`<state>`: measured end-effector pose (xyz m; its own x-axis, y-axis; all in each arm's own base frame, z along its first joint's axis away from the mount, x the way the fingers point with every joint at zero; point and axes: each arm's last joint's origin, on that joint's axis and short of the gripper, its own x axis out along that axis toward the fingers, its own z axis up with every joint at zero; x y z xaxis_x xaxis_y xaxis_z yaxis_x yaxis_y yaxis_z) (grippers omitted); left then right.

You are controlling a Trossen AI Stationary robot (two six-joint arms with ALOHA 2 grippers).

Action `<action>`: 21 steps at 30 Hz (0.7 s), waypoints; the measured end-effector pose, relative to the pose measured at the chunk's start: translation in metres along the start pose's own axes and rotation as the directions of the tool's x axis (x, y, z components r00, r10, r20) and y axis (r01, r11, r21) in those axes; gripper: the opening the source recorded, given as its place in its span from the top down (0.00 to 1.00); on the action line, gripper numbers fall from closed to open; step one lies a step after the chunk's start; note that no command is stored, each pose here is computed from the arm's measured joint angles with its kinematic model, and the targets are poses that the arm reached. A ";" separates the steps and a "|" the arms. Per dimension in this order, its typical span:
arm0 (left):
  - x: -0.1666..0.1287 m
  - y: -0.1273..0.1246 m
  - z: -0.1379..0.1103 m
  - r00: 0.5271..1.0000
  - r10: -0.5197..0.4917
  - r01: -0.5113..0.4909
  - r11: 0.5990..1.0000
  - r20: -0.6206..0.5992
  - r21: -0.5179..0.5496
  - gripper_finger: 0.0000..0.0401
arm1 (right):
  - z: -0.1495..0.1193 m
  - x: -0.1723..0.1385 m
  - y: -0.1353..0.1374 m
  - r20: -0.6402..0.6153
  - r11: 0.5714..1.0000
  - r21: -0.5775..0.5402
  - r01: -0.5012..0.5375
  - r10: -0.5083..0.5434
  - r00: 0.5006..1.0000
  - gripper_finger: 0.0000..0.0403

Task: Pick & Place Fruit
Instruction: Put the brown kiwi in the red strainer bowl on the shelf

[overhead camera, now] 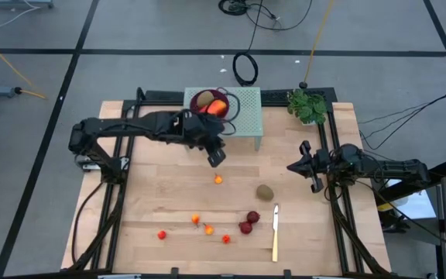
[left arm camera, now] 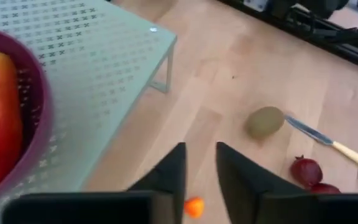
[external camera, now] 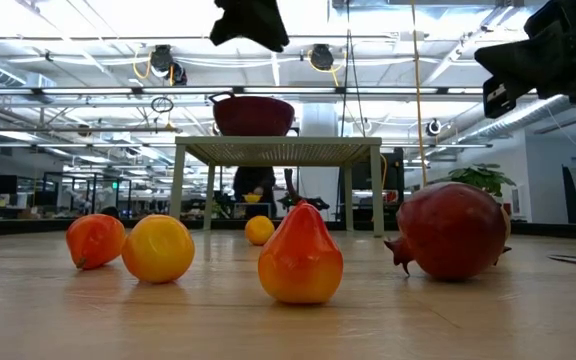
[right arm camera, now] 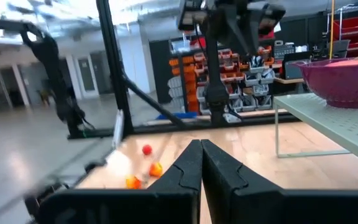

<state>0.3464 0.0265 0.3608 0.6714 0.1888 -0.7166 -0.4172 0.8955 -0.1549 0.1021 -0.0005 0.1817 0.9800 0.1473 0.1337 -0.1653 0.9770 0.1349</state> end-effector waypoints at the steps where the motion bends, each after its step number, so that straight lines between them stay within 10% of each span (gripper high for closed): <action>1: 0.002 -0.001 -0.002 1.000 -0.003 0.003 1.000 0.004 0.001 0.87 | 0.002 0.000 0.000 0.016 1.000 0.024 -0.003 0.003 1.000 1.00; 21: -0.027 0.036 -0.086 0.947 -0.175 0.194 0.980 0.269 -0.043 0.99 | 0.014 0.000 0.002 0.146 0.956 0.286 -0.070 0.029 0.989 1.00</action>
<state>0.2608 0.0188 0.3167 0.8740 0.1303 -0.4682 -0.3049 0.8972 -0.3195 0.1001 -0.0003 0.1962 0.9481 0.1514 0.2797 -0.2584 0.8792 0.4002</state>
